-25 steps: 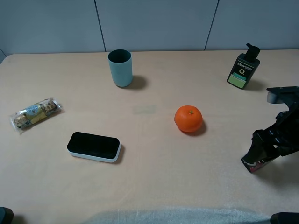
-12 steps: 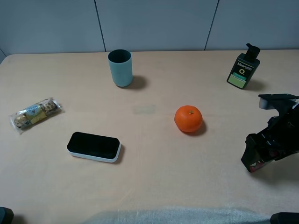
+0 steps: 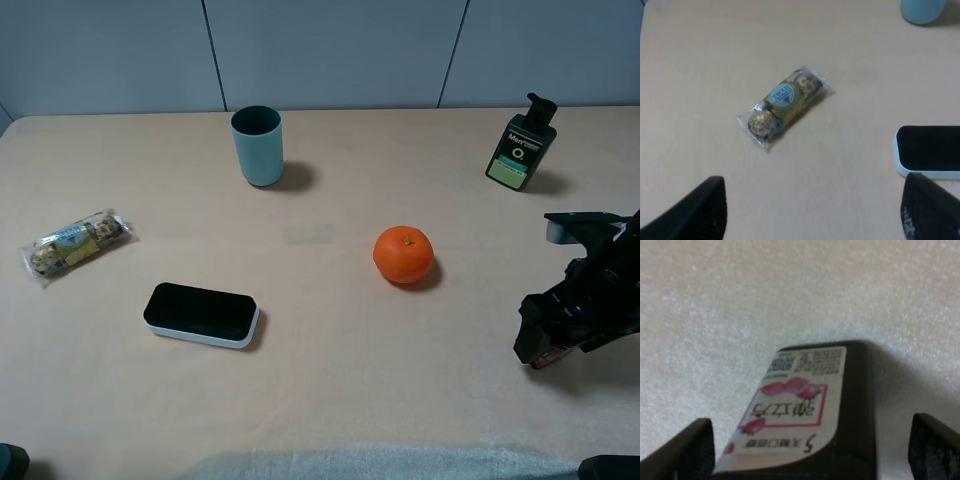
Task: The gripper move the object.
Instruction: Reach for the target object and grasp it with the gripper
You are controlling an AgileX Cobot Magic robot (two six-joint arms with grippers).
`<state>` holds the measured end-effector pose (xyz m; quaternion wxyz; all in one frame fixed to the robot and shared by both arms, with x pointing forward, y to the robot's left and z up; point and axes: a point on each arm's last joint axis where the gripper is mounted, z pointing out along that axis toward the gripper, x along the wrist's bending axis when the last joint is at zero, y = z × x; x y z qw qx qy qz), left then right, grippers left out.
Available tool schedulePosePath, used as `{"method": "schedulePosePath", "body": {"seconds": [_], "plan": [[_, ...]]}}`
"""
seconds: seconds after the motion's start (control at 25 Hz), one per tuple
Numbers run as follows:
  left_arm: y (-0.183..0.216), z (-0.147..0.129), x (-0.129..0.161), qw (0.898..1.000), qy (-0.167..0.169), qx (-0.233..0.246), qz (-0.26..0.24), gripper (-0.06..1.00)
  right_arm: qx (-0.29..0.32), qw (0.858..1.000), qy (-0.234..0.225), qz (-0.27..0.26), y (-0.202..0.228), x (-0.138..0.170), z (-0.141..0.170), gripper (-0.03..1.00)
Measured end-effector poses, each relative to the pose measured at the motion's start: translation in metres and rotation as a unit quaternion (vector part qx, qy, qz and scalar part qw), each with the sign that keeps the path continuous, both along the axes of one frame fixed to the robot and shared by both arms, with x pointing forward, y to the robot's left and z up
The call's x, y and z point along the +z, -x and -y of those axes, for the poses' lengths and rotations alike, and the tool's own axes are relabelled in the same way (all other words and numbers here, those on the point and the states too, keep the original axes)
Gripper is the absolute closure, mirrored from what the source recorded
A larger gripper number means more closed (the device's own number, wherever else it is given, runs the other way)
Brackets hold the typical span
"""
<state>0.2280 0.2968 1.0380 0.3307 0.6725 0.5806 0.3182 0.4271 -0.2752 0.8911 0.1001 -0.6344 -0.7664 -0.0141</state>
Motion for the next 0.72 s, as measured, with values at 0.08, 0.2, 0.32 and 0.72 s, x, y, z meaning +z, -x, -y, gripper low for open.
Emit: {"method": "schedulePosePath", "body": {"seconds": [0.08, 0.2, 0.32, 0.72], "plan": [[0.0000, 0.0000, 0.0000, 1.000, 0.000, 0.000, 0.000, 0.23, 0.000, 1.000, 0.000, 0.001, -0.0002, -0.0001, 0.0000, 0.38], [0.0000, 0.0000, 0.0000, 1.000, 0.000, 0.000, 0.000, 0.23, 0.001, 1.000, 0.001, 0.006, -0.0010, -0.0002, 0.0001, 0.38], [0.0000, 0.0000, 0.0000, 1.000, 0.000, 0.000, 0.000, 0.23, 0.002, 1.000, 0.001, 0.009, -0.0016, -0.0005, 0.0002, 0.38], [0.0000, 0.0000, 0.0000, 1.000, 0.000, 0.000, 0.000, 0.23, 0.002, 1.000, 0.001, 0.009, -0.0017, -0.0005, 0.0002, 0.43]]}}
